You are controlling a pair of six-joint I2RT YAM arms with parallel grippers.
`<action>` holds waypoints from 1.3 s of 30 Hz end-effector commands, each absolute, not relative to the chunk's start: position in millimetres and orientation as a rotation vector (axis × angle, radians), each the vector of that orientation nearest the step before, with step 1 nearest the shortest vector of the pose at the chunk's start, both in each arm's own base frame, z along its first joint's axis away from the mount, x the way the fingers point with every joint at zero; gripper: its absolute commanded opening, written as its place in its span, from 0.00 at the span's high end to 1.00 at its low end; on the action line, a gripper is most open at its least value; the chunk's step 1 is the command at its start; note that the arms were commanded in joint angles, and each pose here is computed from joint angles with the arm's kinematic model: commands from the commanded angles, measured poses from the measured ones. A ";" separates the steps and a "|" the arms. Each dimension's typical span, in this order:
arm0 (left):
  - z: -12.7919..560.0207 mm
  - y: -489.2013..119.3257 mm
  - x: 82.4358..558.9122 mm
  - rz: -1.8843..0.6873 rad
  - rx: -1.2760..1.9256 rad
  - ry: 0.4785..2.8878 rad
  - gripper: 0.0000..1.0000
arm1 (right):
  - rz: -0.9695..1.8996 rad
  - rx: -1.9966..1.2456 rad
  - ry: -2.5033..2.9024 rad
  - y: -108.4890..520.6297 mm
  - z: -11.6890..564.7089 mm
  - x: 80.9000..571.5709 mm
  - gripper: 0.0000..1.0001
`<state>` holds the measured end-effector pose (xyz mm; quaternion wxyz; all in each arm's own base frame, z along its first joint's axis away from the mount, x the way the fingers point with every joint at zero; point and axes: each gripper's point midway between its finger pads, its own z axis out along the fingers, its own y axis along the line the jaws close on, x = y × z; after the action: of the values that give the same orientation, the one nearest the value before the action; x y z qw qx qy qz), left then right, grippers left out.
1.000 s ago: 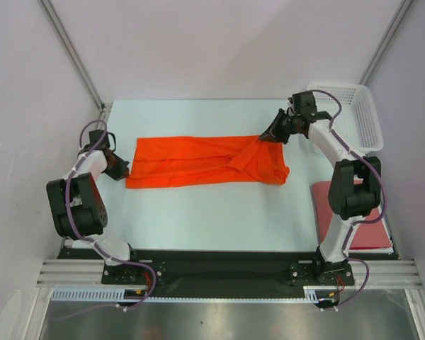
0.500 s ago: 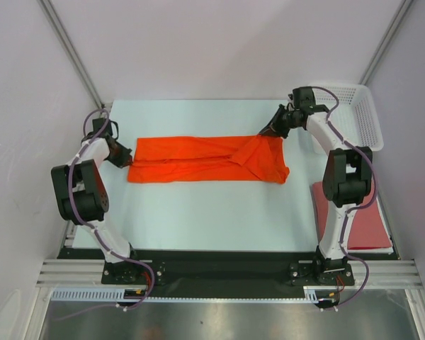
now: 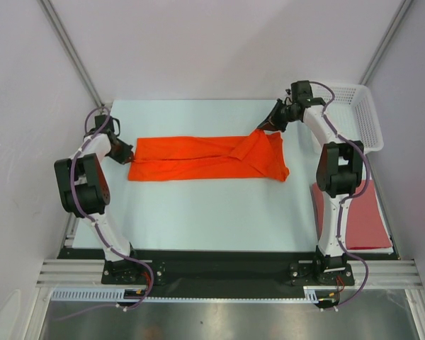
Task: Fold and stack the t-shirts
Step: Fold the tshirt
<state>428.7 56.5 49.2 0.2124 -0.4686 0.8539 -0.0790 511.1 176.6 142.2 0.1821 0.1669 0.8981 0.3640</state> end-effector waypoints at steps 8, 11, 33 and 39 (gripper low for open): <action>58.4 61.5 448.5 -0.221 -1.325 2.312 1.00 | 1.066 0.450 2.501 168.0 153.7 525.2 1.00; 59.9 65.0 453.5 -0.210 -1.320 2.306 1.00 | 1.077 0.453 2.493 168.0 154.7 531.0 1.00; 47.7 71.7 460.4 -0.157 -1.309 2.342 1.00 | 1.185 0.439 2.502 197.3 133.6 554.7 1.00; 48.1 71.0 463.3 -0.167 -1.304 2.345 1.00 | 1.194 0.440 2.487 199.9 125.3 564.6 1.00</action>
<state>450.3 65.4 34.8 0.2021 -0.4781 0.8524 -0.0636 553.4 192.6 109.8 0.1554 0.1660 0.8879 0.4000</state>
